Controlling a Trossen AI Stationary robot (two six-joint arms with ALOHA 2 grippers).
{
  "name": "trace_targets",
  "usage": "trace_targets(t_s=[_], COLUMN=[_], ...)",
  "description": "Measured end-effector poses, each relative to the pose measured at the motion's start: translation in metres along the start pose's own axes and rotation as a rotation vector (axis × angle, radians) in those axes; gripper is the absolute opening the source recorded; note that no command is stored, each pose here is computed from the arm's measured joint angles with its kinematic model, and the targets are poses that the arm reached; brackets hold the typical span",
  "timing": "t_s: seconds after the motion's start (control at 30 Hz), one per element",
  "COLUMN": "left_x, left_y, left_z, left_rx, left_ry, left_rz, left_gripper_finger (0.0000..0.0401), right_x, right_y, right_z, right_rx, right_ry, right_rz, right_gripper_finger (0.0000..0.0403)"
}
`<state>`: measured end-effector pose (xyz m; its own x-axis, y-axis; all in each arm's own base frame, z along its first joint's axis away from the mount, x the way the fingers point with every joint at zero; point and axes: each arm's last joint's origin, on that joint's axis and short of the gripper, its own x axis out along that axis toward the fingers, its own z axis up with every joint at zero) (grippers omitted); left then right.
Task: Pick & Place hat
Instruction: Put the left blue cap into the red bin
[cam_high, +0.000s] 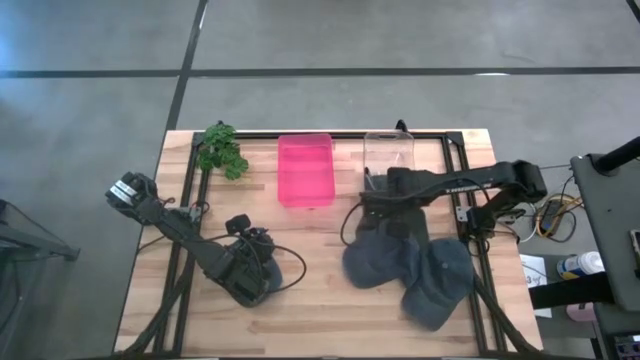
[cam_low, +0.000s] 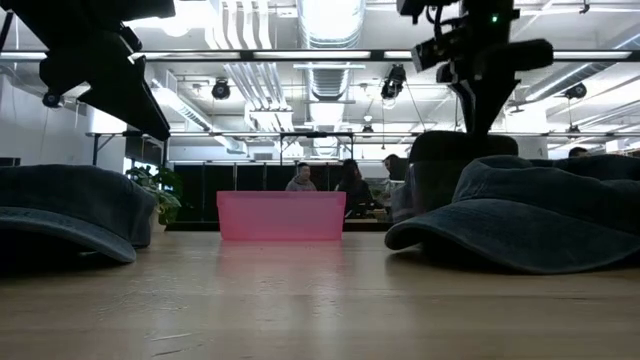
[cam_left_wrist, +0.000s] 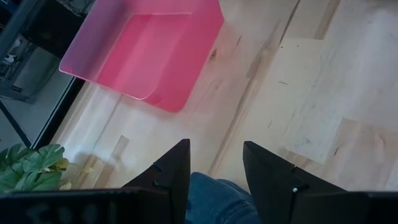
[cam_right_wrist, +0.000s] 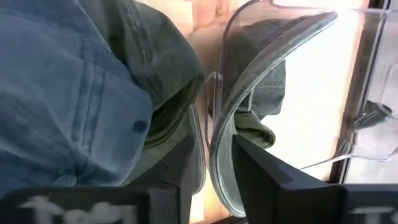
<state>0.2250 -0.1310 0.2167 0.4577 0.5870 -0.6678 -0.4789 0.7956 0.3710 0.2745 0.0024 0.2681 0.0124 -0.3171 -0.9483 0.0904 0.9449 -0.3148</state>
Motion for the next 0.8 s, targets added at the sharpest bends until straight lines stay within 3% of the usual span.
trace_targets(t_s=[0.23,0.33,0.43,0.6,0.8], left_x=[-0.001,-0.002,-0.003,-0.004,-0.009], left_y=[0.0,-0.003,-0.01,-0.018,-0.01], left_z=[0.002,0.004,0.008,0.008,0.0], left_rx=[0.02,0.052,0.113,0.36,0.429], left_ry=[-0.006,-0.019,-0.036,0.028,0.204], left_rz=[-0.007,-0.039,-0.114,-0.292,-0.392], left_gripper_finger=[0.0142,0.0142,0.0142,0.0142,0.0142], right_x=[-0.022,-0.032,-0.038,-0.043,-0.042], right_y=[-0.001,0.01,0.032,0.073,0.122], right_z=[-0.009,-0.015,-0.02,-0.025,-0.011], right_rx=[0.031,0.009,-0.025,-0.011,0.173], right_ry=[0.022,0.0,-0.016,-0.061,-0.177], right_rz=[0.015,0.062,0.121,0.149,0.29], right_gripper_finger=[0.0161,0.0174,0.0178,0.0176,0.0178])
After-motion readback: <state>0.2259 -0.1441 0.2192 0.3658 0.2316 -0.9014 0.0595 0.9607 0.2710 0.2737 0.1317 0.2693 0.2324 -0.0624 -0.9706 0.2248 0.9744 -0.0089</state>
